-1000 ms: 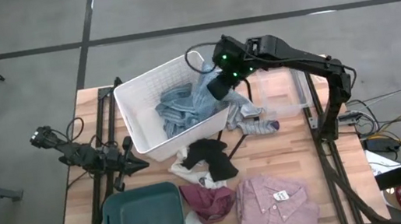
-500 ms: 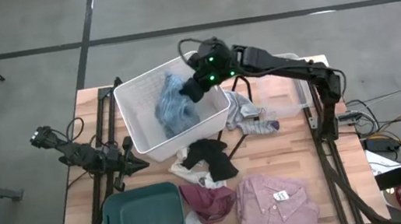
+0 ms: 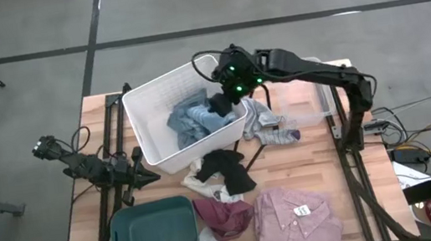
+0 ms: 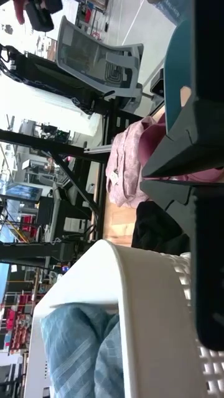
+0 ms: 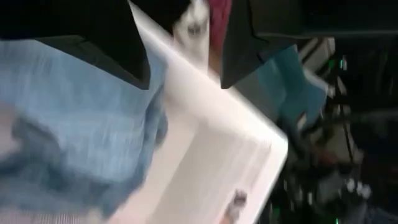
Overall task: Pick & Place Cloths
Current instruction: Put the pink polo shirt into the white bin
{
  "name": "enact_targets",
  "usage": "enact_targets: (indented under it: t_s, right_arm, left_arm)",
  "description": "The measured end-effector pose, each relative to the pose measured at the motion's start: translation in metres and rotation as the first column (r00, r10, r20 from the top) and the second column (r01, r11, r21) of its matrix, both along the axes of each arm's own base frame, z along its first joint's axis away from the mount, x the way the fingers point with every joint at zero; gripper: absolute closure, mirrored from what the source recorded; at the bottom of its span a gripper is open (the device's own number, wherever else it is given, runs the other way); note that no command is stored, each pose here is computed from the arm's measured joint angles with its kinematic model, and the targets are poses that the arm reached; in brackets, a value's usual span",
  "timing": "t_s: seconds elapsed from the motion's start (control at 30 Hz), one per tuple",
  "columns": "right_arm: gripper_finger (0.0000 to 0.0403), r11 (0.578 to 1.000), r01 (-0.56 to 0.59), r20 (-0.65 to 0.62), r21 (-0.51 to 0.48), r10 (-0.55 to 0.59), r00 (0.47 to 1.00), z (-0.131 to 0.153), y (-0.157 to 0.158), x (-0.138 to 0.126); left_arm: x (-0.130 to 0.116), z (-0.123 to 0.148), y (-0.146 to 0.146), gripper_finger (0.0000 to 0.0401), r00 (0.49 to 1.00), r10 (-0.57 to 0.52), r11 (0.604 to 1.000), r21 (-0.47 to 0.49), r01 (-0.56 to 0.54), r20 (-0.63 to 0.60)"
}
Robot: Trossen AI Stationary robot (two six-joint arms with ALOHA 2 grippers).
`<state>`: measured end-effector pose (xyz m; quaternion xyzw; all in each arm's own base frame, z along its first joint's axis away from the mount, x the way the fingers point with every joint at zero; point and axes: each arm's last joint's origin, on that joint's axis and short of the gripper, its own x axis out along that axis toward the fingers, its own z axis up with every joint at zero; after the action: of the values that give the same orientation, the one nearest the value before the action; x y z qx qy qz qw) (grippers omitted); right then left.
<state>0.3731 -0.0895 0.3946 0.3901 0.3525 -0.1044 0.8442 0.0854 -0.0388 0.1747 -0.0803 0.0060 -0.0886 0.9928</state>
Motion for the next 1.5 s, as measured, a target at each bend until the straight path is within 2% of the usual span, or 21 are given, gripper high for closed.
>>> enact_targets:
  t_s: [0.23, 0.4, 0.6, 0.77, 0.93, 1.13, 1.3, 1.5]
  right_arm:
    - [0.0181, 0.995, -0.099, -0.192, -0.014, 0.094, 0.977, 0.01, 0.061, -0.037]
    - [0.018, 0.993, -0.115, -0.248, 0.04, 0.121, 0.961, 0.016, 0.105, -0.06]
    - [0.0182, 0.974, -0.212, -0.298, 0.085, 0.228, 0.927, 0.005, 0.153, -0.092]
    - [0.0176, 0.947, -0.278, -0.407, 0.159, 0.319, 0.856, -0.032, 0.179, -0.114]
    - [0.0168, 0.911, -0.328, -0.488, 0.25, 0.411, 0.77, -0.085, 0.195, -0.126]
    - [0.0156, 0.867, -0.38, -0.451, 0.323, 0.494, 0.743, -0.145, 0.201, -0.129]
    - [0.0148, 0.873, -0.367, -0.503, 0.322, 0.486, 0.715, -0.188, 0.194, -0.141]
    - [0.0137, 0.868, -0.353, -0.531, 0.35, 0.494, 0.688, -0.225, 0.186, -0.156]
  left_arm:
    - [0.0, 0.0, 0.0, 0.0378, 1.0, 0.0, 1.0, 0.0, 0.0, 0.0]
    - [0.0, 0.0, 0.0, 0.0378, 1.0, 0.0, 1.0, 0.0, 0.0, 0.0]
    - [0.0, 0.0, 0.0, 0.0378, 1.0, 0.0, 1.0, 0.0, 0.0, 0.0]
    - [0.0, 0.0, 0.0, 0.0378, 1.0, 0.0, 1.0, 0.0, 0.0, 0.0]
    - [0.0, 0.0, 0.0, 0.0378, 1.0, 0.0, 1.0, 0.0, 0.0, 0.0]
    - [0.0, 0.0, 0.0, 0.0378, 1.0, 0.0, 1.0, 0.0, 0.0, 0.0]
    - [0.0, 0.0, 0.0, 0.0378, 1.0, 0.0, 1.0, 0.0, 0.0, 0.0]
    - [0.0, 0.0, 0.0, 0.0378, 1.0, 0.0, 1.0, 0.0, 0.0, 0.0]
